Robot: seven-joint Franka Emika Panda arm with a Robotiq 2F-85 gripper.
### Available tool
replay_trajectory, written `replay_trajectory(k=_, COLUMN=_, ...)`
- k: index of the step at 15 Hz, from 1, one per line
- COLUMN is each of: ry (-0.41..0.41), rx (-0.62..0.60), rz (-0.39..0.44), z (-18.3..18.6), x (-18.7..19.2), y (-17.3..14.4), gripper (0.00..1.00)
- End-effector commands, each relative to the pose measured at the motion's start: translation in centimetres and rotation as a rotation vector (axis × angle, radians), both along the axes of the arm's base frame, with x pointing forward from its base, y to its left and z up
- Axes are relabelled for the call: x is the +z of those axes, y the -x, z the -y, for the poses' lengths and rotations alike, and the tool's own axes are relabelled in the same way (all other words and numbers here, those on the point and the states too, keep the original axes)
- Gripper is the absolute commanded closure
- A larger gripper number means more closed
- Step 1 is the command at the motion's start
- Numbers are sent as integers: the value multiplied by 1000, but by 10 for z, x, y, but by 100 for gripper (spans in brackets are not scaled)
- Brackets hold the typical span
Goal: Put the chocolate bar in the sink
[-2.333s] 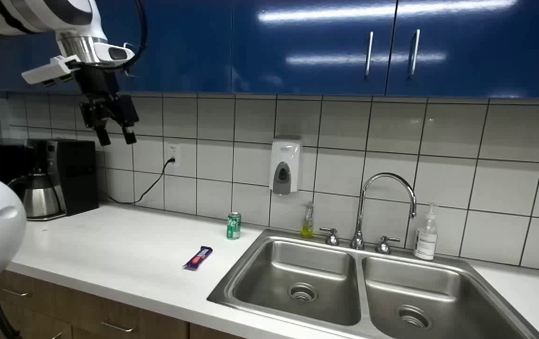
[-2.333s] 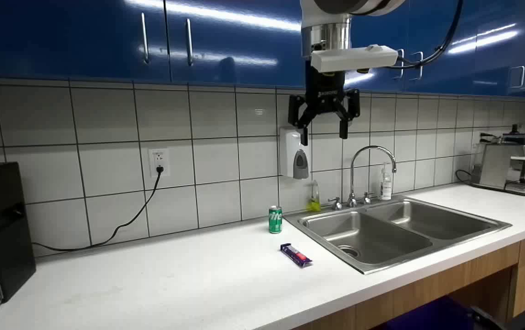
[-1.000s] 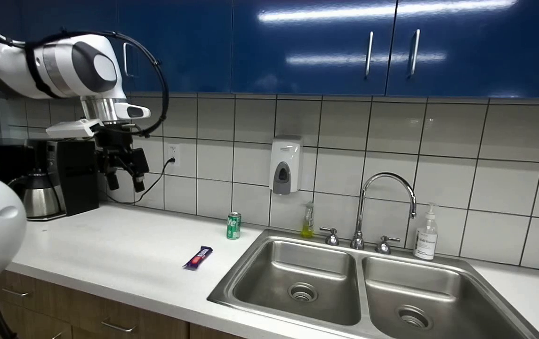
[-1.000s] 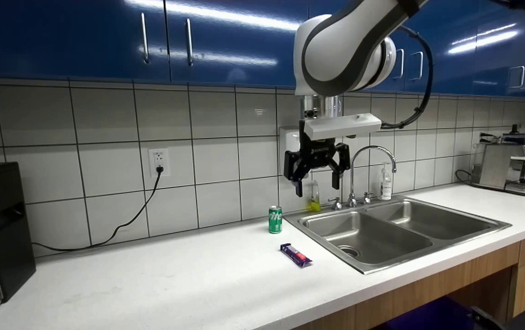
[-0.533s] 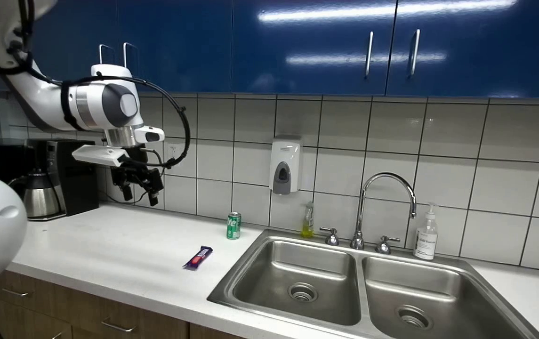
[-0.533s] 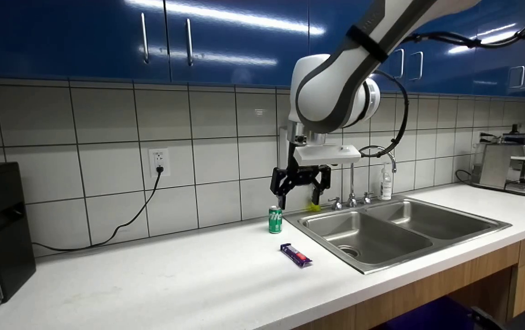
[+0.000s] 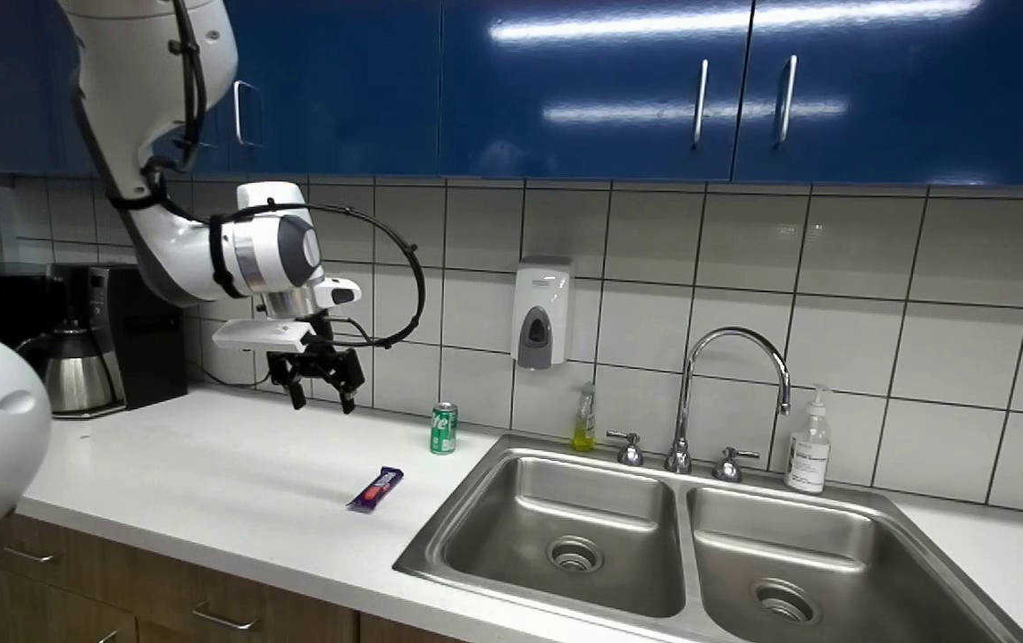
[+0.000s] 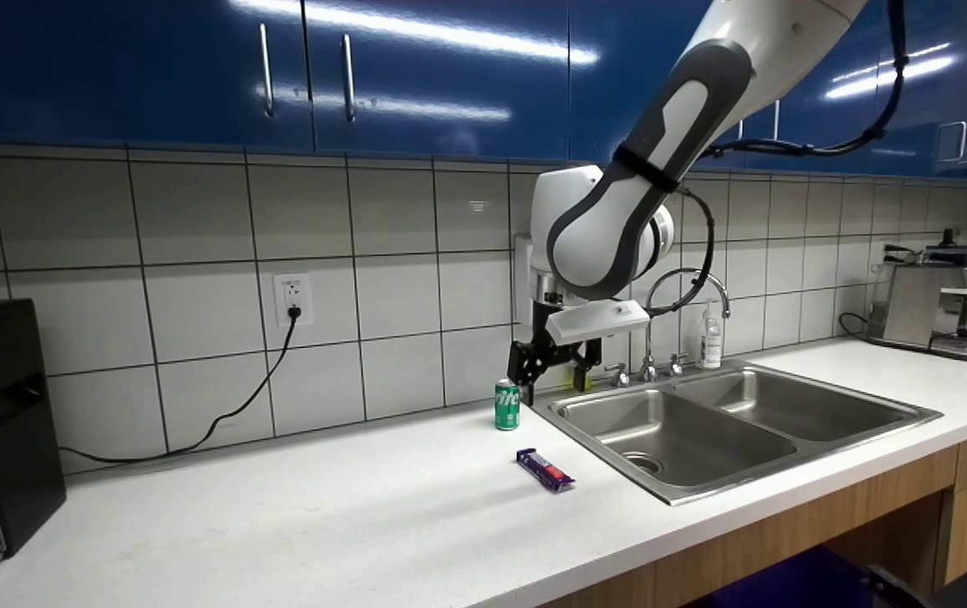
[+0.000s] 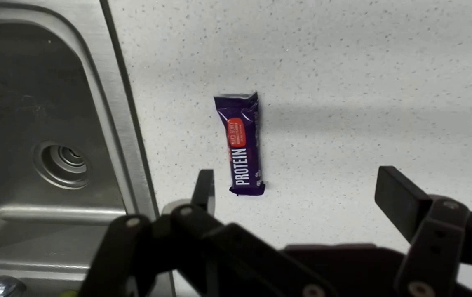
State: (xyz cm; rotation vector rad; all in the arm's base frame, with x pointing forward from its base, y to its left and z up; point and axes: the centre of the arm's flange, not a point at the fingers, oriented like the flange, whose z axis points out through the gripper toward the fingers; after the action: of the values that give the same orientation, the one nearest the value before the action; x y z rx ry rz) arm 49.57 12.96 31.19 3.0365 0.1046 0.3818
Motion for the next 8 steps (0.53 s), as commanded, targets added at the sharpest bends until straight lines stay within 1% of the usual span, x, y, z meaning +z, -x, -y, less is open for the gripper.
replay_trajectory(k=1, ry=33, rx=4, rz=-4, z=2, x=-24, y=-36, gripper=0)
replay_trajectory(k=8, ry=45, rx=-1, rz=-63, z=0, x=-72, y=-71, gripper=0)
